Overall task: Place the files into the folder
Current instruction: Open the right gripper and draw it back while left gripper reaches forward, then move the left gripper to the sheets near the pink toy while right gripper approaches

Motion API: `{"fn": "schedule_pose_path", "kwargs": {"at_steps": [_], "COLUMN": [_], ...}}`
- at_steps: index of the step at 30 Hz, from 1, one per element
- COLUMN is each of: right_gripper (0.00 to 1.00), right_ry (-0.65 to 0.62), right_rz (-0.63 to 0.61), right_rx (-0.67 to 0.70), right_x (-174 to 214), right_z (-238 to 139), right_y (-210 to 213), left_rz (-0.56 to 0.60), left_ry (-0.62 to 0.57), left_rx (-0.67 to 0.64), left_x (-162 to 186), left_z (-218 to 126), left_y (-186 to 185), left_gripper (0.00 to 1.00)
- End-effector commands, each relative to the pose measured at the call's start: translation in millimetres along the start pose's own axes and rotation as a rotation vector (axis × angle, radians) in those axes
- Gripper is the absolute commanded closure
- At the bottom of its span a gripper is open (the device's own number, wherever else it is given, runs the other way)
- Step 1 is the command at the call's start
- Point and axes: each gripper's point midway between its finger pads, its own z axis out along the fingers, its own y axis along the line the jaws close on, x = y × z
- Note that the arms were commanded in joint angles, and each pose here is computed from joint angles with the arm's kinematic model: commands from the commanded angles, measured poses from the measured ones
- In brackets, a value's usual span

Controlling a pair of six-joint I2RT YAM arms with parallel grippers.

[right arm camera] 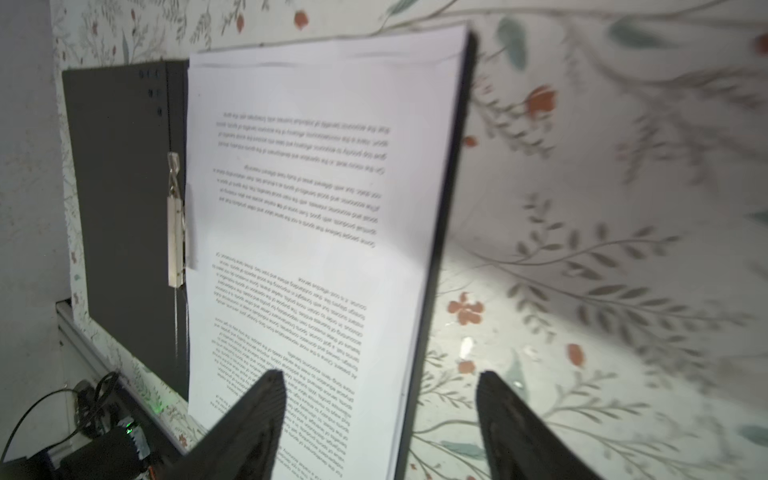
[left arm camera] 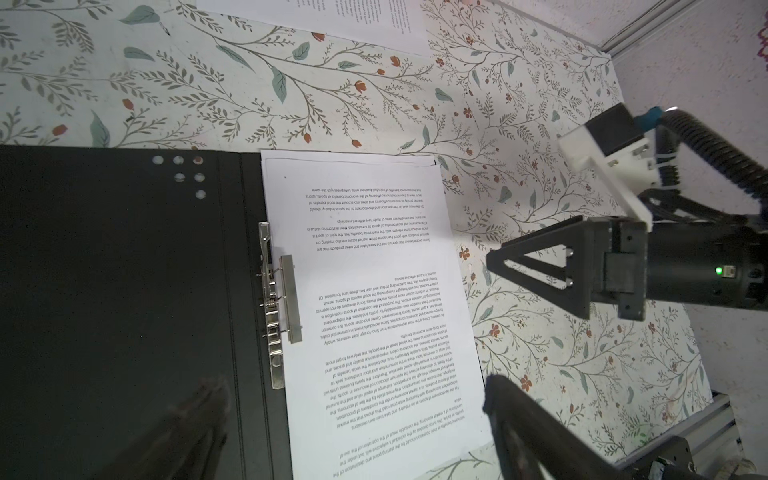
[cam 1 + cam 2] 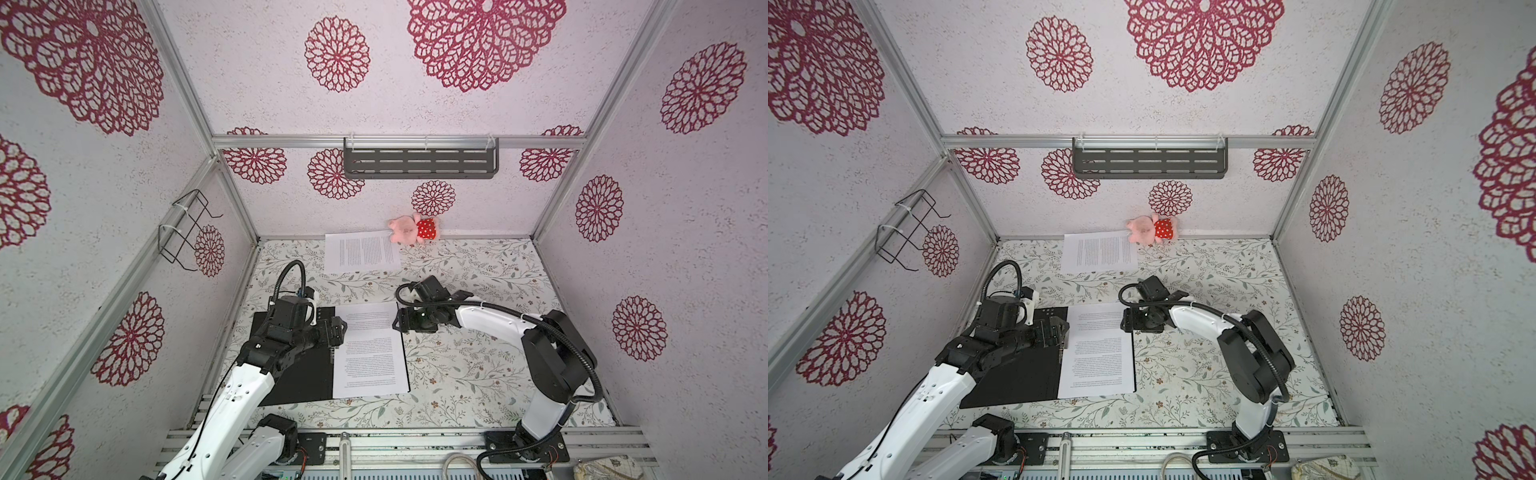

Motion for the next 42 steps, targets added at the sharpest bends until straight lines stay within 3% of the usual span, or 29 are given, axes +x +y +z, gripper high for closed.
{"fn": "schedule_pose_path", "kwargs": {"at_steps": [1,3,10,14,19,24,33,42], "right_gripper": [0.11,0.01,0.01,0.01,0.01,0.01,0.01,0.01], "right_ry": [-0.145,-0.202,-0.265,-0.260,-0.254,-0.254,-0.243,-0.237], "right_rz": [-0.014,0.005,0.023,0.027,0.039,0.051,0.077,0.078], "right_rx": [0.071,0.061,0.029,0.005,0.007,0.007,-0.004,0.047], "right_x": [-32.0,-45.1,-66.0,-59.9,-41.1,-21.5,0.1,2.7], "right_z": [-42.1,-54.0,-65.4,-65.8,-73.5,-82.9,-88.1,-92.5], "right_y": [-20.4,-29.7,-40.8,-45.6,-57.9,-65.8,-70.4,-79.5], "left_rz": [-0.028,-0.054,-0.143,-0.202,-0.178,-0.165,-0.168,-0.172], "left_ry": [-0.047,-0.051,-0.028,0.016,0.086,0.081,0.050,0.111], "left_rx": [-0.006,0.009,0.017,0.013,-0.016,-0.015,0.017,0.022], "left_x": [-23.7,-39.1,-112.3,-148.3,-169.8,-194.3,-201.6,-174.1], "left_z": [2.1,11.9,74.8,132.8,205.3,249.0,289.1,309.3], "left_y": [-3.0,-8.9,-13.5,0.9,28.2,54.7,79.0,86.9], "left_gripper": [0.01,0.01,0.01,0.01,0.01,0.01,0.01,0.01]}}
